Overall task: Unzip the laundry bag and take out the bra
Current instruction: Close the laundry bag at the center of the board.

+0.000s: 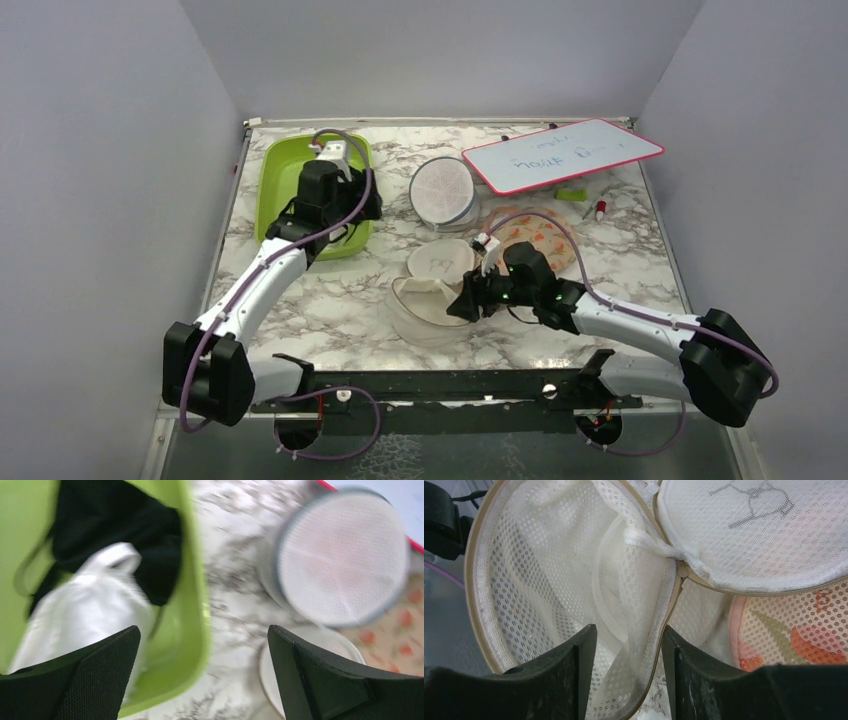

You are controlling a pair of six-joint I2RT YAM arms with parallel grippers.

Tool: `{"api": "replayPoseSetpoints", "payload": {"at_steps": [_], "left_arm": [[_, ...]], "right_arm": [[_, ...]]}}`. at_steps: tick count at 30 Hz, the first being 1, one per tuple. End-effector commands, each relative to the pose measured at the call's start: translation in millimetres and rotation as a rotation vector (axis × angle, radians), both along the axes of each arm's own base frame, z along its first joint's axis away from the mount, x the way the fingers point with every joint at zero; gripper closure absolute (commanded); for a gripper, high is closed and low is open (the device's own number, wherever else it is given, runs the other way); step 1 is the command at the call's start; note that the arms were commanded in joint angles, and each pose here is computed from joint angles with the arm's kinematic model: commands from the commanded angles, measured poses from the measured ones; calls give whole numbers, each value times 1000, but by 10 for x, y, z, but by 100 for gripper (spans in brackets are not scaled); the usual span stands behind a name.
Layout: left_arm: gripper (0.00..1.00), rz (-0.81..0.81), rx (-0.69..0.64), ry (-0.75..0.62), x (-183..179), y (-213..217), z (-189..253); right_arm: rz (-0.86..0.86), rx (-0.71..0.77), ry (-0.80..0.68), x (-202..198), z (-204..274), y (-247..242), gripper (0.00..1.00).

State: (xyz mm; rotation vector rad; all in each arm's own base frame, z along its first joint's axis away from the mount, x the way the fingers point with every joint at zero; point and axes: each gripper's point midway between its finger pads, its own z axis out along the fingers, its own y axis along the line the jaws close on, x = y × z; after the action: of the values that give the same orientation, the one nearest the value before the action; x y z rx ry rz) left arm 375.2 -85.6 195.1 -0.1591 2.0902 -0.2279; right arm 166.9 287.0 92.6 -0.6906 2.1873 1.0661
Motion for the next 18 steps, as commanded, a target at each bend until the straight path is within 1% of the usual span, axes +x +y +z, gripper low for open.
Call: {"api": "replayPoseSetpoints", "payload": {"at_steps": [1, 3, 6, 8, 10, 13, 16, 18], "left_arm": [[9, -427, -117, 8, -419, -885, -88], [9, -485, -176, 36, -500, -1056, -232], [9, -535, -245, 117, -609, -1223, -471], [6, -552, -278, 145, -672, -1300, -594], [2, -572, -300, 166, -711, -1364, -686], [1, -586, -321, 218, -761, -1418, -822], [1, -606, -376, 238, -832, -1520, -904], [1, -628, -401, 269, -897, -1593, -995]], "right_arm": [[20, 14, -3, -95, 34, -37, 48], [-5, -1, 21, -116, -54, -90, 46], [17, 21, 63, -217, -142, -83, 46], [25, 37, 98, -285, -209, -82, 50], [23, 42, 132, -338, -295, -96, 56], [17, 12, 184, -392, -448, -131, 63], [-43, -30, 223, -370, -562, -196, 64], [-61, -44, 224, -359, -589, -224, 64]]}}
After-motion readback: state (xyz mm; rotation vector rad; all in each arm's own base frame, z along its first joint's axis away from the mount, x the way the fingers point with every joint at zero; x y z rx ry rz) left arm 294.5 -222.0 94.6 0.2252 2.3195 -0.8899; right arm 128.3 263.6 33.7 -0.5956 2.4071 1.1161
